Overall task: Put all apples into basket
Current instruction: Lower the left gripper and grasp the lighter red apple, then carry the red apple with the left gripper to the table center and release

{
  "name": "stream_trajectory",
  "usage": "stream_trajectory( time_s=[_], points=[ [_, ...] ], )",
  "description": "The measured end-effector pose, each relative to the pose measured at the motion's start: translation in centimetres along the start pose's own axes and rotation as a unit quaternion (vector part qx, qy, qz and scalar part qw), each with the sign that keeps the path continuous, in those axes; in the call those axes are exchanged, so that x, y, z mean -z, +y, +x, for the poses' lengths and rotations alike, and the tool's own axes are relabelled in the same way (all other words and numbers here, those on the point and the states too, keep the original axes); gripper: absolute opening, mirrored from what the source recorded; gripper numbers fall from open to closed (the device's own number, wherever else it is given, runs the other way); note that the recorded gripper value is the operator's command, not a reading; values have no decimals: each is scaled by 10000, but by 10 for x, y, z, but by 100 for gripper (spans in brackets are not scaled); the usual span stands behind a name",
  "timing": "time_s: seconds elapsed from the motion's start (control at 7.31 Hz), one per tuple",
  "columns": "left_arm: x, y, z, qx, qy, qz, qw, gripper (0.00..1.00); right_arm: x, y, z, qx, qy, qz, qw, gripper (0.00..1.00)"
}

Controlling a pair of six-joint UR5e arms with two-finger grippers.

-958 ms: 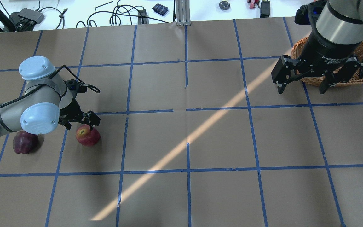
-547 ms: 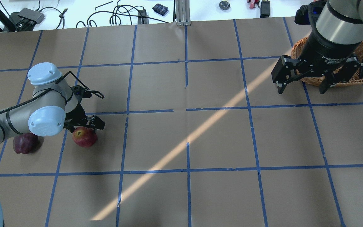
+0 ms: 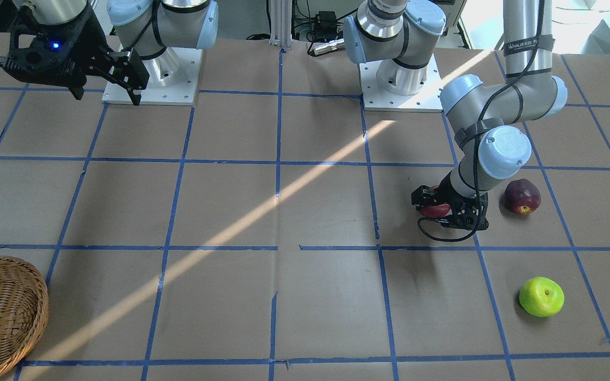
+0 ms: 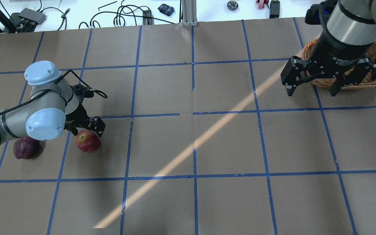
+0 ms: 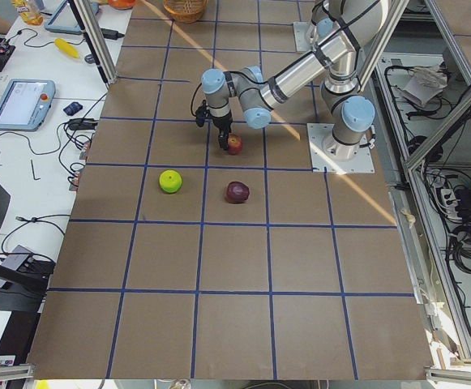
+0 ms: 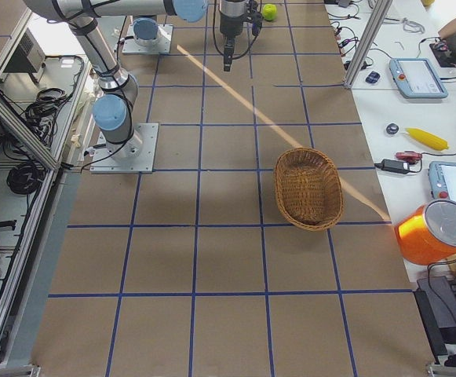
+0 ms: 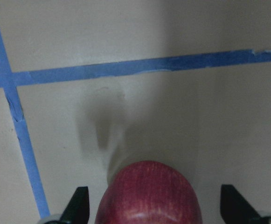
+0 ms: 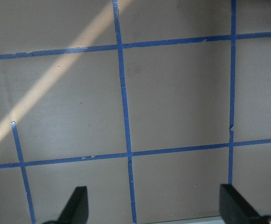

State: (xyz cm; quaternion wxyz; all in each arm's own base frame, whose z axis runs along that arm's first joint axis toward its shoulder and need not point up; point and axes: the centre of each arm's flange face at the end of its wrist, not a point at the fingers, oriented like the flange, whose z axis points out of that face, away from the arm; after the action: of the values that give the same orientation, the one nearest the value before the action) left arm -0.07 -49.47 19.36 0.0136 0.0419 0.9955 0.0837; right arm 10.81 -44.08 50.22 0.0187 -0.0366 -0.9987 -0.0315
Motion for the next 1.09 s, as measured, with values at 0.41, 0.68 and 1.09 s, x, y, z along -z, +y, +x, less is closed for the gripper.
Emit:
stream_trajectory(
  time_s=[0.41, 0.68, 1.09],
  points=[
    [-14, 3, 0, -20, 29, -163, 9999, 6, -1, -1, 0, 0, -5, -12, 10000, 100],
    [-10, 4, 4, -120, 33, -145, 9998, 0, -1, -1, 0, 0, -1, -8, 10000, 100],
    [31, -23, 30, 517, 794, 247, 9952, 0, -1, -1, 0, -2, -3, -3, 10000, 100]
  ],
)
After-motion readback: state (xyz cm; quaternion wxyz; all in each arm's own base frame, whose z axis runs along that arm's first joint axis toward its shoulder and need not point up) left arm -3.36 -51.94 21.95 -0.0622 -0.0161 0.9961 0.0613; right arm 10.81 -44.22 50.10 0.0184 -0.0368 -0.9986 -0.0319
